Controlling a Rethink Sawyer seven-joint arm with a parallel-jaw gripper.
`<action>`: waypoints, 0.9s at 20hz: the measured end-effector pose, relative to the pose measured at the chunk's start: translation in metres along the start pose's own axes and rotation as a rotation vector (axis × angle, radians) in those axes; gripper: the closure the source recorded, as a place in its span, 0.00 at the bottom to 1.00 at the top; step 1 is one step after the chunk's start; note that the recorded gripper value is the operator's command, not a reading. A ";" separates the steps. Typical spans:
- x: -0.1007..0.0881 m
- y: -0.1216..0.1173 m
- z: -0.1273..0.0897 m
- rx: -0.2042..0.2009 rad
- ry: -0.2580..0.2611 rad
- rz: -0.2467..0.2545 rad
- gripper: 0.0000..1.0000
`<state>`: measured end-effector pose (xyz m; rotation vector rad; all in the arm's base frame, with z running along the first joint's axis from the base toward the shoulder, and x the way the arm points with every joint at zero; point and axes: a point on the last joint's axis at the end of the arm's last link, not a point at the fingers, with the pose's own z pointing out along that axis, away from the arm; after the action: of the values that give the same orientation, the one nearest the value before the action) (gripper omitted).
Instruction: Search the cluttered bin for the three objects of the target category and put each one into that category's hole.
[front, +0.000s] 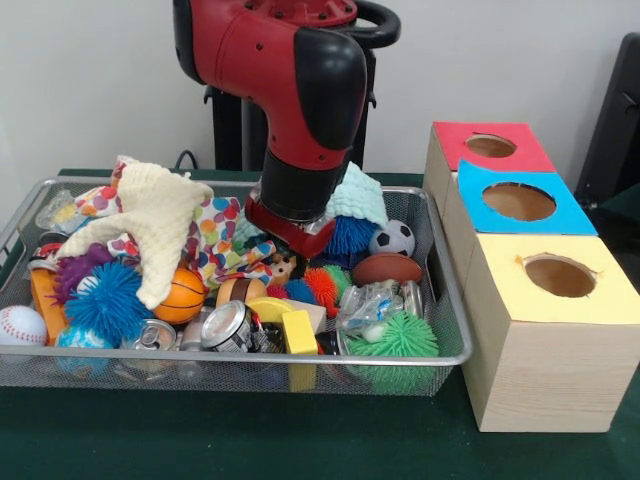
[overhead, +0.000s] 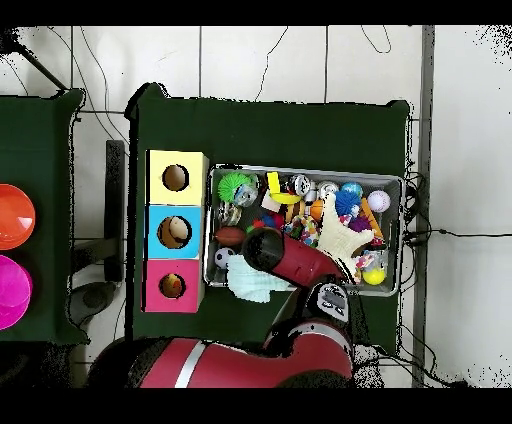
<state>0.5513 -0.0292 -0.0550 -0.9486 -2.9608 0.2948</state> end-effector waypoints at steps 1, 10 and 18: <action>0.000 0.000 0.000 -0.001 -0.001 0.000 1.00; 0.001 0.003 -0.001 0.002 -0.011 -0.008 1.00; -0.004 0.005 -0.024 -0.010 -0.025 -0.002 1.00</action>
<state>0.5591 -0.0235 -0.0321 -0.9496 -2.9886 0.2942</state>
